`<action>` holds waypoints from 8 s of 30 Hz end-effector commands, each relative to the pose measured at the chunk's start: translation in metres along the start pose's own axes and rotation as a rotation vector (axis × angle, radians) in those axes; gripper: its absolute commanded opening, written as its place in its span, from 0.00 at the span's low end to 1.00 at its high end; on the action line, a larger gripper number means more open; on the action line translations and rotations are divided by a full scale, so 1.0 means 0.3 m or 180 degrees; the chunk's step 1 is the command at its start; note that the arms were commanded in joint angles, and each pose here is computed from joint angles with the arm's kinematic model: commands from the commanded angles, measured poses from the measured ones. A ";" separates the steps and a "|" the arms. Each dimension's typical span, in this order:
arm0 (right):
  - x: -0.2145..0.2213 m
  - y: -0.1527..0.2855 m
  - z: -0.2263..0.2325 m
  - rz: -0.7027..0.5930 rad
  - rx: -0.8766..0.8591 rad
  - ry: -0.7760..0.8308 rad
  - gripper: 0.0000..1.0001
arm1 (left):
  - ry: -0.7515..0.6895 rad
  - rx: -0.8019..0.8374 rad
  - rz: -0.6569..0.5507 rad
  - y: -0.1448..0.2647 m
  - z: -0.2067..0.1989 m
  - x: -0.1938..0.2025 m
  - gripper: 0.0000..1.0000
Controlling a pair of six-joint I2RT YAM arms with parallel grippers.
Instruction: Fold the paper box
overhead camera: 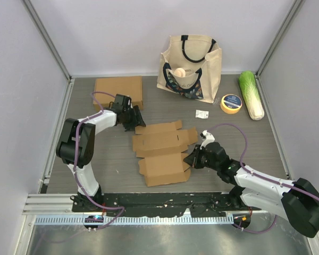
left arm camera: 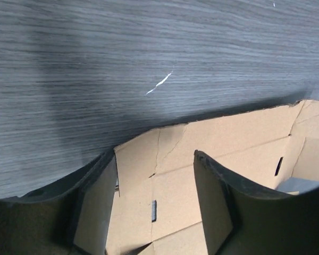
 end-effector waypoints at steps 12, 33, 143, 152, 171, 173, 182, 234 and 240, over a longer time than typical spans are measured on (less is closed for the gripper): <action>-0.077 0.013 0.061 -0.0151 0.0028 0.0262 0.21 | 0.0123 0.0478 -0.0083 0.013 -0.023 0.011 0.05; -0.610 -0.187 0.479 0.0810 -0.0822 0.2403 0.84 | -0.1137 0.1645 -0.0506 0.363 -0.264 -0.035 0.00; -0.576 -0.234 0.441 0.0827 0.0120 0.3249 0.01 | -0.0366 0.1335 -0.1501 0.529 -0.188 0.086 0.55; -0.536 -0.262 0.456 0.0951 -0.0026 0.3416 0.01 | -0.1080 0.1306 -0.1731 0.500 -0.315 0.012 0.56; -0.519 -0.267 0.456 0.1115 -0.0159 0.3466 0.01 | -0.1079 0.0679 -0.2001 0.506 -0.278 -0.003 0.55; -0.519 -0.266 0.455 0.1121 -0.0163 0.3460 0.01 | -0.1126 0.0693 -0.1995 0.499 -0.277 0.001 0.60; -0.529 -0.257 0.474 0.1082 -0.0273 0.3445 0.01 | -0.1355 0.0829 -0.1543 0.403 -0.309 -0.008 0.43; -0.510 -0.259 0.523 -0.0508 0.0135 -0.2992 0.60 | -0.1818 0.0018 -0.2538 0.418 -0.341 0.138 0.00; -0.505 -0.281 0.481 -0.0558 0.0209 -0.3054 0.50 | -0.1926 0.0050 -0.2573 0.416 -0.354 0.153 0.00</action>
Point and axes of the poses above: each gripper's point midway between its finger pads, its own y axis back along the fingers, its own z axis along the line the jaws close on, x = y × z, the point moved 7 cm from there along y, back along the fingers, and after that the axes turned 11 degrees about -y, right-handed, at the moved point
